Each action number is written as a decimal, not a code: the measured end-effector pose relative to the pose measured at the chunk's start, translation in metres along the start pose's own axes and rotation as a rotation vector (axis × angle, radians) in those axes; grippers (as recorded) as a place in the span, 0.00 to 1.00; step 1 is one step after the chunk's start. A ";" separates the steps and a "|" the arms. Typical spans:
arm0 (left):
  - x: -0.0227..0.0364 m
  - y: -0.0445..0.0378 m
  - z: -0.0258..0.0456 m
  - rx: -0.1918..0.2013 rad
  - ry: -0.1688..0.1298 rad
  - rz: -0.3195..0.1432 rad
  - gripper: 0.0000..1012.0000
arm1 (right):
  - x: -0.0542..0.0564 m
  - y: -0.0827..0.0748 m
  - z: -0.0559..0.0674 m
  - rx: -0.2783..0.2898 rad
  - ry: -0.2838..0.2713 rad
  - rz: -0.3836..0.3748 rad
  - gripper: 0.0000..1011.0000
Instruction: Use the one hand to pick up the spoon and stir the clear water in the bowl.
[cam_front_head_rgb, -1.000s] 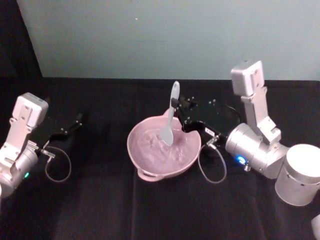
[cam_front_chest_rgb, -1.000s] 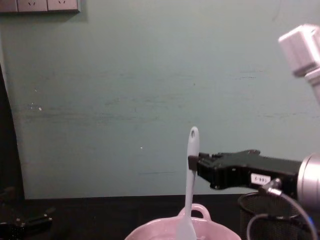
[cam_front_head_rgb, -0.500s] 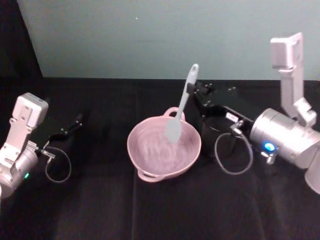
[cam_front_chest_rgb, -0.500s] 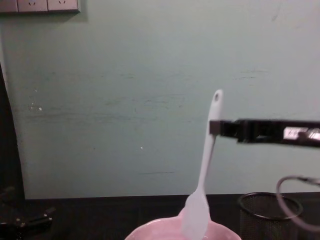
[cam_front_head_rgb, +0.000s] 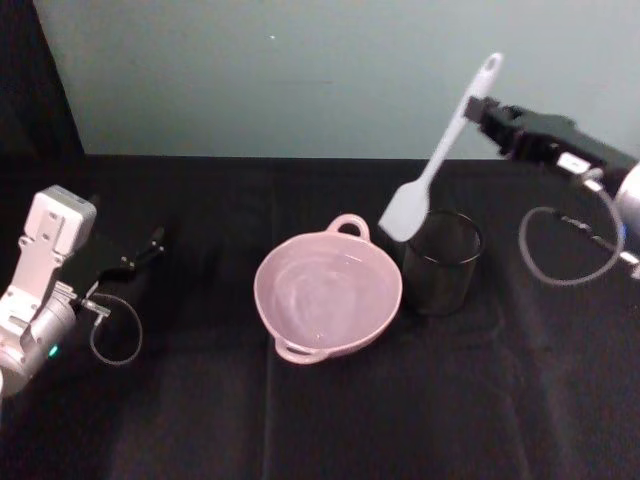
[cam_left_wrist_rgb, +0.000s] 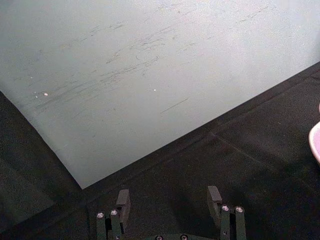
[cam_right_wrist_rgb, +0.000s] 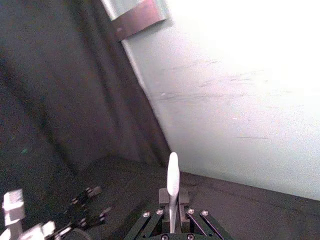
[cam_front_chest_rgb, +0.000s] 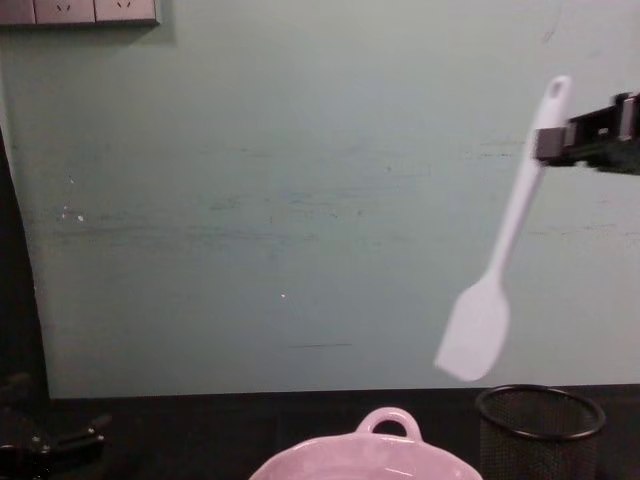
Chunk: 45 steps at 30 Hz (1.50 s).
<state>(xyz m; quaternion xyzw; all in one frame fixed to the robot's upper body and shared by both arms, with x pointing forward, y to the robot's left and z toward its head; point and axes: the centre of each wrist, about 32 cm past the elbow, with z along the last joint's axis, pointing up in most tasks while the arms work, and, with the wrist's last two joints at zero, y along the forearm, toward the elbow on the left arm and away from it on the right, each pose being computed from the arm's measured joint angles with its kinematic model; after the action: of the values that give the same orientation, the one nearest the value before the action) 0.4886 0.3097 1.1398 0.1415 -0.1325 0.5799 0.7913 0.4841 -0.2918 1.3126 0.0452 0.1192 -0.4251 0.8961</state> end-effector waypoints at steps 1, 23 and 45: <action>0.0000 0.0000 0.0000 0.000 0.000 0.000 1.00 | 0.003 -0.002 0.002 0.002 0.007 -0.009 0.11; 0.0000 0.0000 0.0000 0.000 0.000 0.000 1.00 | 0.076 0.001 -0.037 -0.025 0.156 -0.110 0.11; 0.0000 0.0000 0.0000 0.000 0.000 0.000 1.00 | 0.087 0.010 -0.074 -0.098 0.183 -0.110 0.11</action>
<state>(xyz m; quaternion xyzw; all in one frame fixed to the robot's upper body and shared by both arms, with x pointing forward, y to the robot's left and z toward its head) 0.4886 0.3097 1.1398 0.1415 -0.1325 0.5799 0.7913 0.5326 -0.3373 1.2189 0.0334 0.2232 -0.4613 0.8581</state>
